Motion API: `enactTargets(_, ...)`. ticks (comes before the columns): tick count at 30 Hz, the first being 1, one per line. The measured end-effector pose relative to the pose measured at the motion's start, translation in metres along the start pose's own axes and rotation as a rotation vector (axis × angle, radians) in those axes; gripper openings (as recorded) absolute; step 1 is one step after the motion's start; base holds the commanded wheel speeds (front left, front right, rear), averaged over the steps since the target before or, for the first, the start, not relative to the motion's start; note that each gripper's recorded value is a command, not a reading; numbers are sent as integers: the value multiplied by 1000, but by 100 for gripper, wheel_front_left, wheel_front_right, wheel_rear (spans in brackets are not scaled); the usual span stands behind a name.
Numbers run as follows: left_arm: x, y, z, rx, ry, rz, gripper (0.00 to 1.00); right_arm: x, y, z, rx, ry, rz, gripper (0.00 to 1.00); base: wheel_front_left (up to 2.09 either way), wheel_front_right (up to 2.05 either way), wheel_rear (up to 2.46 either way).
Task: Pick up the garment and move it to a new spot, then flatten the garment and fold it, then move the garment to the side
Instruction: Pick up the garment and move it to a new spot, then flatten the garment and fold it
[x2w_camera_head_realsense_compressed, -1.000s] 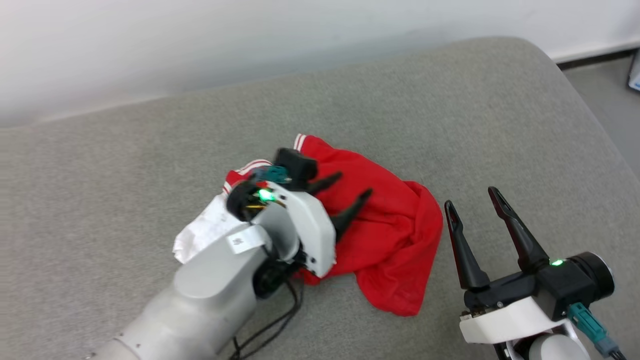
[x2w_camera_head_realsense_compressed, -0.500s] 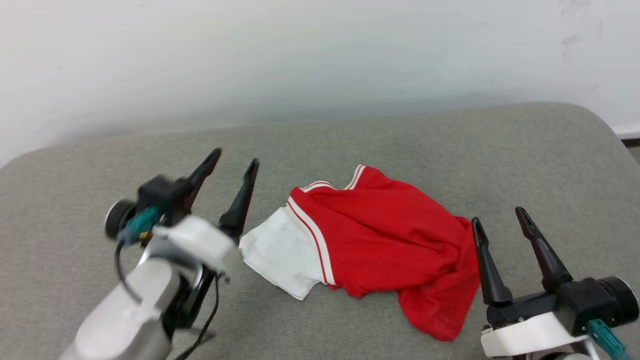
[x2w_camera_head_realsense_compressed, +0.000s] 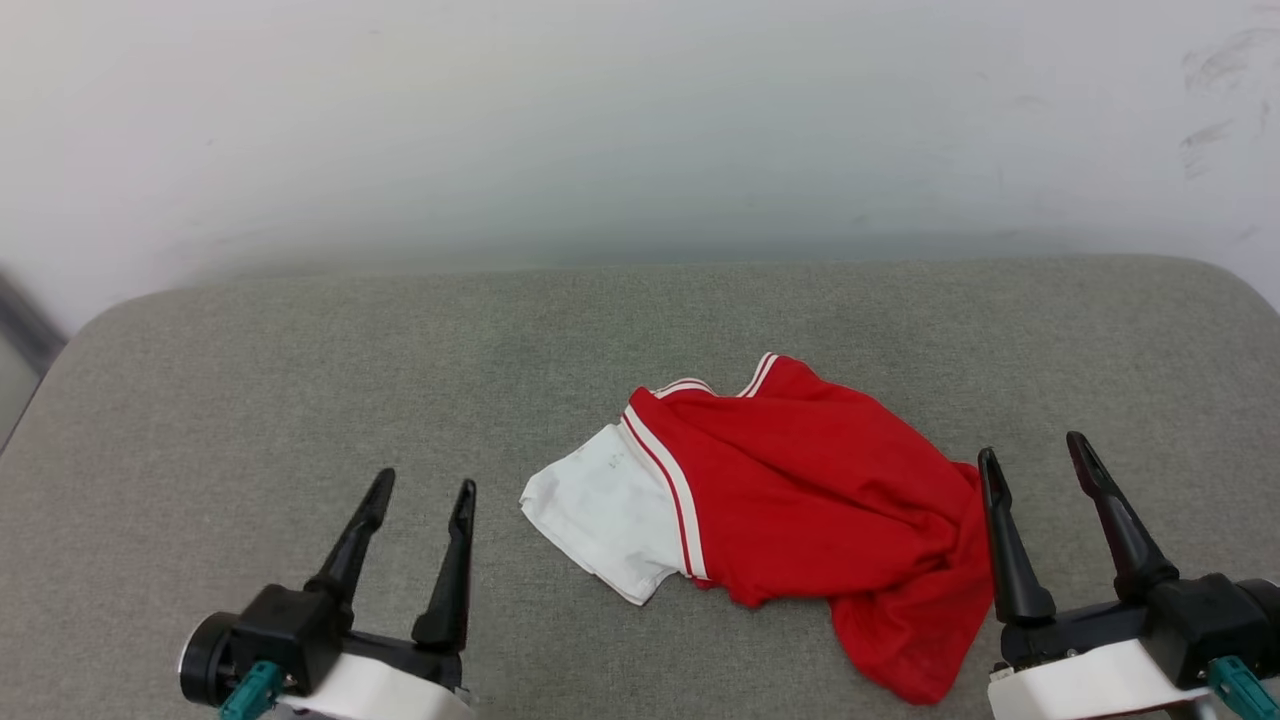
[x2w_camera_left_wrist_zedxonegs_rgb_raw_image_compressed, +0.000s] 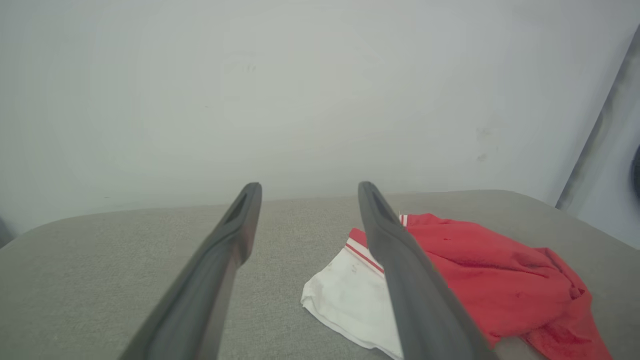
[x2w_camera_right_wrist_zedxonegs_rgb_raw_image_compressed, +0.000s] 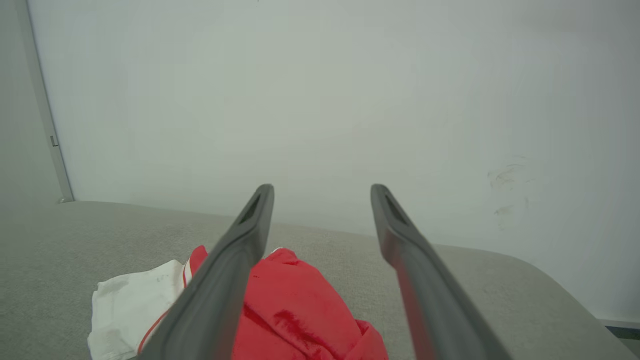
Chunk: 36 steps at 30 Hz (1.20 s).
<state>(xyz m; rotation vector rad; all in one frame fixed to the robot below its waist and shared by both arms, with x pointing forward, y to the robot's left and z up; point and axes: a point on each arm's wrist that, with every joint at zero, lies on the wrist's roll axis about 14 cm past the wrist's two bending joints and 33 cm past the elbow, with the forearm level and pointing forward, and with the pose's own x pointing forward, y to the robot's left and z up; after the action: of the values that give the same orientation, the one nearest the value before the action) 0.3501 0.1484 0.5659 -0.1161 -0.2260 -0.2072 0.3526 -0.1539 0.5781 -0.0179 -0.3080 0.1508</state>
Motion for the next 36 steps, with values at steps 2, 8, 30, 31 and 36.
enactTargets(2,-4,-3,-2,8,-1,3,100,0,0,0,1,0,1,100,0,0,0)
enactTargets(8,-11,-9,-10,-22,8,14,100,-1,4,-1,13,4,9,100,0,0,0)
enactTargets(30,31,-1,-75,-6,375,-135,100,2,-5,-17,11,47,-17,100,0,0,0)
enactTargets(31,37,0,-81,-10,432,-144,100,4,-6,-19,13,53,-21,100,0,0,0)
enactTargets(36,55,10,-115,6,737,-207,100,10,-12,-33,14,87,-34,100,0,0,0)
